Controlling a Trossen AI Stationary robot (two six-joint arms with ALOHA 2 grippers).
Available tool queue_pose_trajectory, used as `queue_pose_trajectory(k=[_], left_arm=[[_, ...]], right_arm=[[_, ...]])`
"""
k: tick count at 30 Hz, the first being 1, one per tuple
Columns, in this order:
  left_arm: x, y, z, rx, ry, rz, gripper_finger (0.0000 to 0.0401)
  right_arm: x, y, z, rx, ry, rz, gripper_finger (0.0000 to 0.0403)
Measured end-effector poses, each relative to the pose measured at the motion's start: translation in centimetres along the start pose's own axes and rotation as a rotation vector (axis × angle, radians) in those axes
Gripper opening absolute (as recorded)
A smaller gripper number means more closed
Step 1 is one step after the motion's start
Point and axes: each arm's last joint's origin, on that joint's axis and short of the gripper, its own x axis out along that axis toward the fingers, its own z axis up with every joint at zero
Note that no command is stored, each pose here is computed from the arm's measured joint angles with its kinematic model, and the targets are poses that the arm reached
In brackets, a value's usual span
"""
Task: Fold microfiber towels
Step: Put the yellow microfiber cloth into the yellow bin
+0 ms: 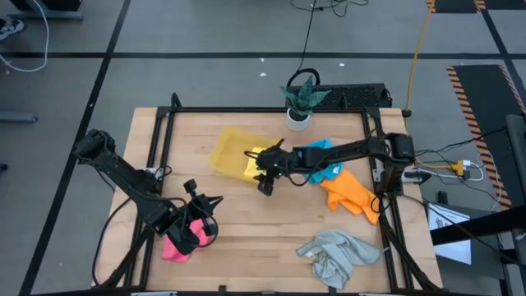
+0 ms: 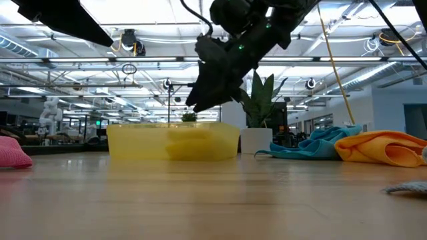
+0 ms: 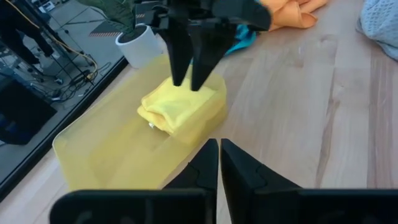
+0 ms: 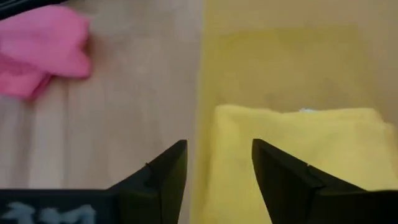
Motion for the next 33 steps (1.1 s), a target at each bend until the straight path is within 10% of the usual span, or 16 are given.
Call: queue_pose_trajectory(k=[10,33], left_arm=[[0.0,0.0,0.0,-0.004,-0.001,0.001,0.0008],[0.0,0.0,0.0,-0.002,-0.001,0.001,0.0026]], right_arm=[[3.8,-3.3,-1.1,0.042,0.004,-0.067,0.0010],[2.9,-4.6,-0.2,0.020,0.028,0.105,0.0069]])
